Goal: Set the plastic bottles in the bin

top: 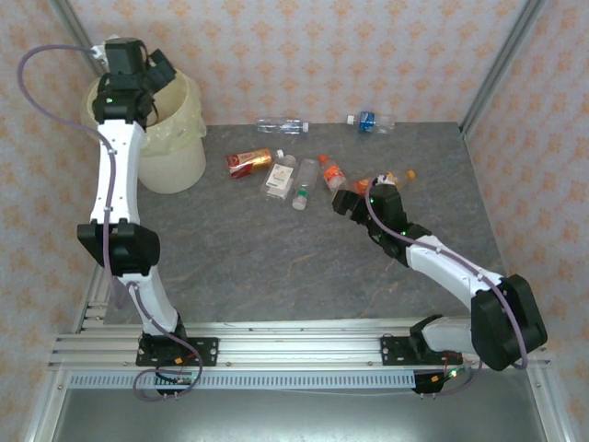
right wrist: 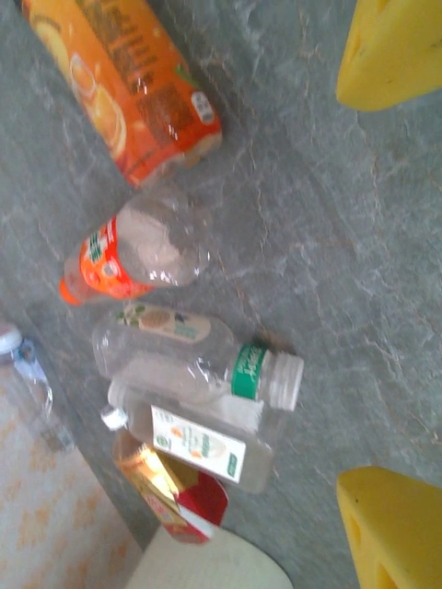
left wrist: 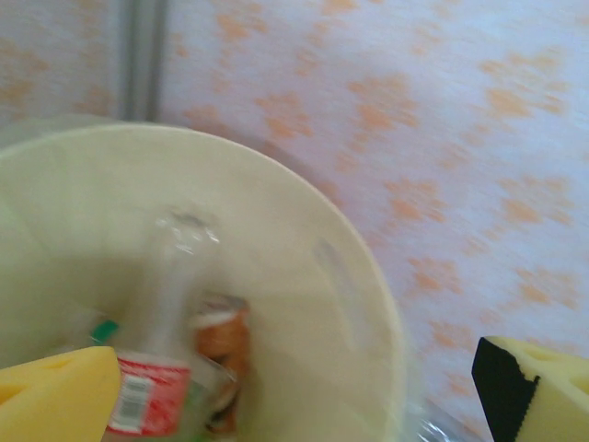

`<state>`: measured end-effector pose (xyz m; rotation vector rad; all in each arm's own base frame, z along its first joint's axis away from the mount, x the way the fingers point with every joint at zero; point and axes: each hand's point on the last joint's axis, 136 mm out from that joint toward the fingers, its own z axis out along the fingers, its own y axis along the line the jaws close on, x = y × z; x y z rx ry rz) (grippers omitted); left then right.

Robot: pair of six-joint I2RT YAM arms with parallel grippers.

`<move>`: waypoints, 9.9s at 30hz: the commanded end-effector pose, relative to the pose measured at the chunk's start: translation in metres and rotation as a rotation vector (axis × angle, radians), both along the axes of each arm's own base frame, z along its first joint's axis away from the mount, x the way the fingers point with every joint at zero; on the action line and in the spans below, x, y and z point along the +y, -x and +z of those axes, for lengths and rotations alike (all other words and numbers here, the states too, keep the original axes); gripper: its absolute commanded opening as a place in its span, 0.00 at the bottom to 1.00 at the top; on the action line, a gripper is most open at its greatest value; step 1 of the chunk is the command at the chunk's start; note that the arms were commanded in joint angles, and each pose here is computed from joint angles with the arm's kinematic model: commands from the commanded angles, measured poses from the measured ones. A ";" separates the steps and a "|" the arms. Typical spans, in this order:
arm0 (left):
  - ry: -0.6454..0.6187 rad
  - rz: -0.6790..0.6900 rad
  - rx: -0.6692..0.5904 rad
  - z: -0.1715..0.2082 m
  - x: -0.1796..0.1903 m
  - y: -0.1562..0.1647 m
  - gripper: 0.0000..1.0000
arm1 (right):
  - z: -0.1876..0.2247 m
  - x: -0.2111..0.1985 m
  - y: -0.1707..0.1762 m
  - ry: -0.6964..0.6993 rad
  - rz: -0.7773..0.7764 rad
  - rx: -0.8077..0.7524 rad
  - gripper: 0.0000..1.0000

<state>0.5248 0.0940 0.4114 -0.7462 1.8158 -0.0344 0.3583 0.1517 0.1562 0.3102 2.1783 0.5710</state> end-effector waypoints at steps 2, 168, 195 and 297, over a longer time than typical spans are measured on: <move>-0.012 -0.041 -0.066 0.024 -0.043 0.024 1.00 | -0.008 -0.031 -0.008 0.034 -0.108 0.104 0.99; -0.371 -0.105 -0.239 0.075 -0.115 0.124 0.55 | 0.074 0.015 0.024 0.278 0.096 -0.368 0.99; -0.317 0.031 -0.085 0.034 0.060 -0.005 0.58 | 0.063 0.024 0.022 0.306 0.152 -0.315 0.99; -0.098 -0.777 0.656 -0.219 -0.262 0.022 1.00 | 0.054 -0.037 0.029 0.302 -0.095 -0.256 0.99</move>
